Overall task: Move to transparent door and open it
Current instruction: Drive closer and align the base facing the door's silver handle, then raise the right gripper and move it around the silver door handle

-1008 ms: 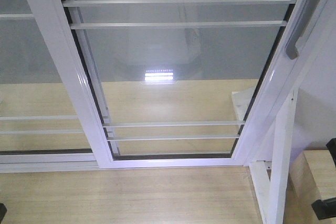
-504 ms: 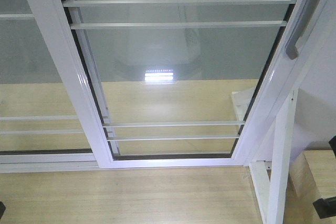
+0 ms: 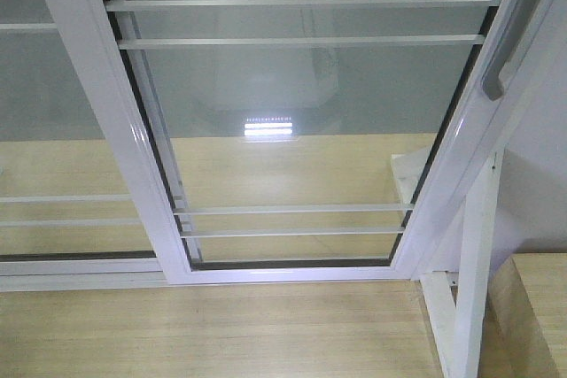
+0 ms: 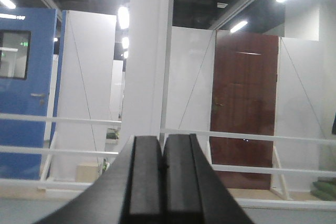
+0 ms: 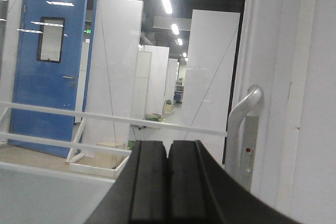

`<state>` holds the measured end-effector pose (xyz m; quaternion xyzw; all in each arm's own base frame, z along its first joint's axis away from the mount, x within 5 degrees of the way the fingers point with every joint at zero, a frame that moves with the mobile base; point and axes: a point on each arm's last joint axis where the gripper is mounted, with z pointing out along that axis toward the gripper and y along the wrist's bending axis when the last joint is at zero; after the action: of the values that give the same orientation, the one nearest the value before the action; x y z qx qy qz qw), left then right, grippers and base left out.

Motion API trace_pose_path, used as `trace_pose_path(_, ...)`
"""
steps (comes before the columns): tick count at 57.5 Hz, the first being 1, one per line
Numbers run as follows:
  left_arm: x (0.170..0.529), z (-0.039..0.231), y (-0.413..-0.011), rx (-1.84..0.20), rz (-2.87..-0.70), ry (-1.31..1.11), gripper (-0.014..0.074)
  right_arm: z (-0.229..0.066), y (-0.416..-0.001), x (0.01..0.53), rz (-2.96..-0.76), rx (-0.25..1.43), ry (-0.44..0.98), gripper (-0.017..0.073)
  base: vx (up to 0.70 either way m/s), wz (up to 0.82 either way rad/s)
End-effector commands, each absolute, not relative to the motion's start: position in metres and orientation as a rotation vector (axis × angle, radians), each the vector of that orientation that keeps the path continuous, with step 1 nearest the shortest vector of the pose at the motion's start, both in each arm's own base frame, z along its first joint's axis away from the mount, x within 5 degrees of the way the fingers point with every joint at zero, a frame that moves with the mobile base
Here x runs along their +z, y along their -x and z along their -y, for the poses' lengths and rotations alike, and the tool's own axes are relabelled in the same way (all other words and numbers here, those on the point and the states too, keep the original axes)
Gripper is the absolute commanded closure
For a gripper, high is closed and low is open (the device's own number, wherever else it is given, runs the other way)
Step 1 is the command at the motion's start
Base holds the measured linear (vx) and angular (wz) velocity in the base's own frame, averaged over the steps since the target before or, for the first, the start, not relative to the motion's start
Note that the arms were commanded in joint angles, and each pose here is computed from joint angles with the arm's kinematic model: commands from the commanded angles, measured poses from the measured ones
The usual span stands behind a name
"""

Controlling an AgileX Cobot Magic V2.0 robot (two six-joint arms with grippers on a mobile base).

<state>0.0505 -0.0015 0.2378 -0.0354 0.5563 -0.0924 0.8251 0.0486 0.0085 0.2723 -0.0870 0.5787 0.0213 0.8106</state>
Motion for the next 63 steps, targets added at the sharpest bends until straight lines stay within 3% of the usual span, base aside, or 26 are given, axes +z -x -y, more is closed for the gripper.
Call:
trace_pose_path(1, 0.271, -0.003, -0.052, -0.262, -1.112, 0.167, 0.0591, -0.009, -0.053, 0.315, -1.206, 0.011, 0.2, 0.0502, 0.0, 0.0)
trace_pose_path(10, 0.323, -0.001, -0.078, -0.17, -1.151, 0.123, 0.0591, -0.016, -0.089, 0.368, -1.3, -0.016, 0.244, 0.0502, 0.0, 0.0)
trace_pose_path(21, 0.366, 0.006, -0.151, -0.146, -1.319, 0.093, 0.0591, -0.029, -0.161, 0.402, -1.428, -0.015, 0.27, 0.0502, 0.0, 0.0)
trace_pose_path(36, 0.365, 0.016, -0.219, -0.067, -1.433, -0.023, 0.0591, -0.041, -0.227, 0.381, -1.551, -0.012, 0.284, 0.0502, 0.0, 0.0)
trace_pose_path(63, 0.357, 0.016, -0.228, -0.064, -1.462, -0.024, 0.0566, -0.045, -0.251, 0.359, -1.63, -0.009, 0.292, 0.0486, 0.0, 0.0)
